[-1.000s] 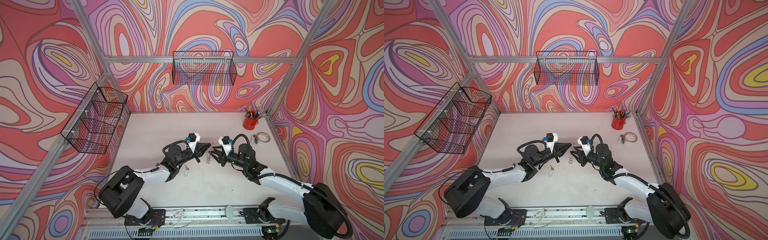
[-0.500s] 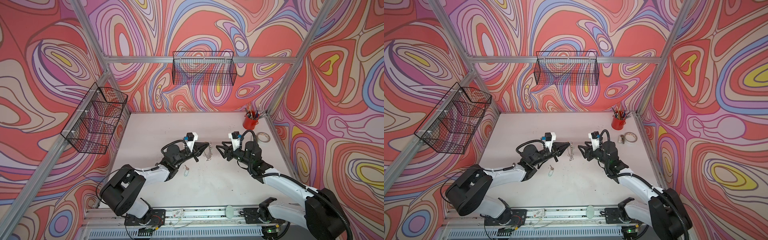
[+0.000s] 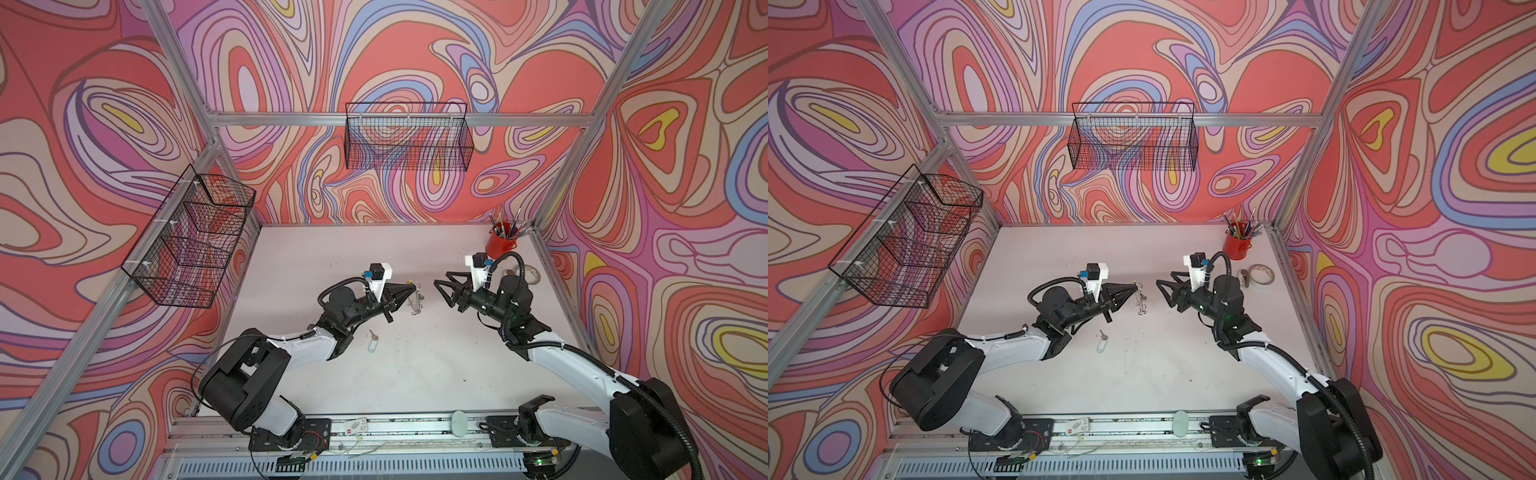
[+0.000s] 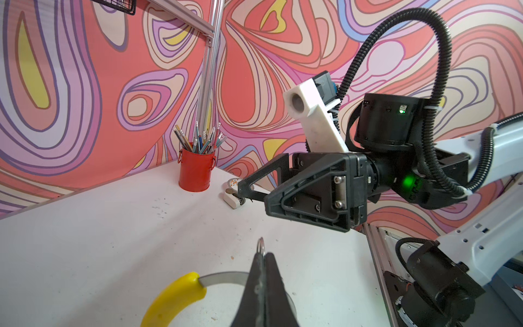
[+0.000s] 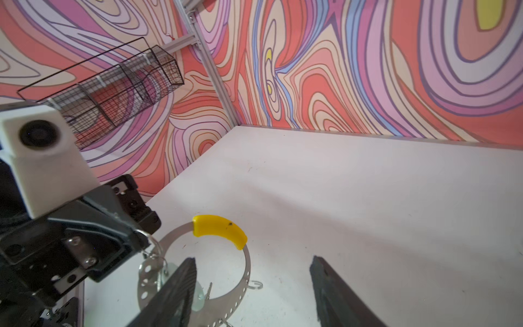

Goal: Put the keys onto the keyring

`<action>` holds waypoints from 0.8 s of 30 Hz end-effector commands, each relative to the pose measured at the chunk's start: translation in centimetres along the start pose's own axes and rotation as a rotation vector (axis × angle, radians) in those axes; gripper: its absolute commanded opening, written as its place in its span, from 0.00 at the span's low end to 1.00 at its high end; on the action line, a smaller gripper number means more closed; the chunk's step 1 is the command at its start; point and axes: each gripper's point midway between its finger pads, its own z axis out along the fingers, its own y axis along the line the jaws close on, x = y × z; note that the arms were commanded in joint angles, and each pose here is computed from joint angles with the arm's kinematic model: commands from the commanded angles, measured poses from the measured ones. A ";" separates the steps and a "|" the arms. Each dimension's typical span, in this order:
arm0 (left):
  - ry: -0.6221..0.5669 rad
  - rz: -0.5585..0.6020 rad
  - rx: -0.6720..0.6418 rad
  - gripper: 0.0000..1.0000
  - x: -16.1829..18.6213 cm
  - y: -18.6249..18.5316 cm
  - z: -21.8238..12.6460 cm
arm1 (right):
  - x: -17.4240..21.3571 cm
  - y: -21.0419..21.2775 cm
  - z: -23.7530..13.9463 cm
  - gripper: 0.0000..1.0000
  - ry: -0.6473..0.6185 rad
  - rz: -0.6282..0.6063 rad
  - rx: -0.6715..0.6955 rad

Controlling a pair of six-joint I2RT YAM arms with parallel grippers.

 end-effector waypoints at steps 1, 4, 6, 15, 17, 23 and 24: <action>-0.049 0.030 0.088 0.00 -2.0 -1.6 -0.1 | -0.2 2.5 0.6 0.63 0.025 0.008 -0.161; -0.044 0.026 0.097 0.00 -2.0 -1.7 -0.1 | 0.4 3.3 0.9 0.58 0.048 0.014 -0.214; -0.041 0.021 0.111 0.00 -2.0 -1.8 0.0 | 0.7 4.0 1.0 0.54 0.057 0.015 -0.245; -0.033 0.009 0.143 0.00 -1.7 -2.0 0.4 | 1.7 5.6 1.4 0.39 0.093 0.024 -0.342; -0.031 0.007 0.146 0.00 -1.7 -2.0 0.5 | 1.8 5.7 1.4 0.35 0.094 0.028 -0.347; -0.028 0.007 0.130 0.00 -1.4 -1.5 0.6 | 1.6 6.0 1.2 0.31 0.090 0.031 -0.360; -0.028 0.006 0.134 0.00 -1.4 -1.6 0.6 | 1.7 6.0 1.2 0.31 0.091 0.032 -0.362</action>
